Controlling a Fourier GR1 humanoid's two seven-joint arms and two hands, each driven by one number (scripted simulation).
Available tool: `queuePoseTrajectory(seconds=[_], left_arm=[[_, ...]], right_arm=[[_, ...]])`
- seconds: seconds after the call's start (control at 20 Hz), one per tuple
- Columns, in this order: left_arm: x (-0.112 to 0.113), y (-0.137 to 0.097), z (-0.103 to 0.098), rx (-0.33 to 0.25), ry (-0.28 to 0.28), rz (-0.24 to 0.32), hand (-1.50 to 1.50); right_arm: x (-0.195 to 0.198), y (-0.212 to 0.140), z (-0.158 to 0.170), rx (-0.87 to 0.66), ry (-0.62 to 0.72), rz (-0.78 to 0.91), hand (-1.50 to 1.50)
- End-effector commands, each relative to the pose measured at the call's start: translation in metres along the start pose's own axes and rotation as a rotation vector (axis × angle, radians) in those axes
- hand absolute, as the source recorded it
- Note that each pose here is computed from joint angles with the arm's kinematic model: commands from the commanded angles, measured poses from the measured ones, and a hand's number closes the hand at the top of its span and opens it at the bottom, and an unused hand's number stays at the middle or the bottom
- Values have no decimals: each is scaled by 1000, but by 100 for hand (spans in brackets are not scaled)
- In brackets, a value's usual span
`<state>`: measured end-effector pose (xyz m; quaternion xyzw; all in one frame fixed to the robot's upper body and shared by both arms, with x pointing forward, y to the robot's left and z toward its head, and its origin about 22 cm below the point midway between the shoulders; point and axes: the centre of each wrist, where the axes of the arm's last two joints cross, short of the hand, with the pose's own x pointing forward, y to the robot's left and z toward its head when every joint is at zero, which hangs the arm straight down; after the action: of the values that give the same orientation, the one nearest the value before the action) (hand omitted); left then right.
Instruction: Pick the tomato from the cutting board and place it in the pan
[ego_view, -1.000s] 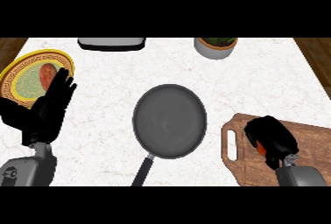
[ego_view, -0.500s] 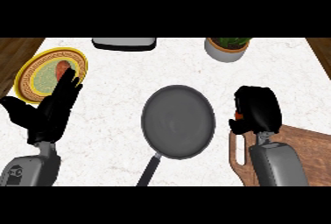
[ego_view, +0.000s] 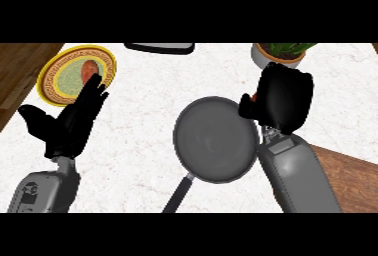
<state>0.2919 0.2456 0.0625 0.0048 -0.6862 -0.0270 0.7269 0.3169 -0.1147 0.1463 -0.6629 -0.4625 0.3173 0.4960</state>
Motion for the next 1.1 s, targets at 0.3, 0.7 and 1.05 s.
queuePoseTrajectory(seconds=[0.3,0.7,1.05], left_arm=[[0,-3,-8,-22,-5,-9,0],[3,0,-6,37,0,16,0],[-9,5,2,86,-6,7,0]], right_arm=[[68,-45,14,-117,337,-38,150],[75,-18,28,-117,367,-109,150],[66,24,54,-38,308,-197,150]])
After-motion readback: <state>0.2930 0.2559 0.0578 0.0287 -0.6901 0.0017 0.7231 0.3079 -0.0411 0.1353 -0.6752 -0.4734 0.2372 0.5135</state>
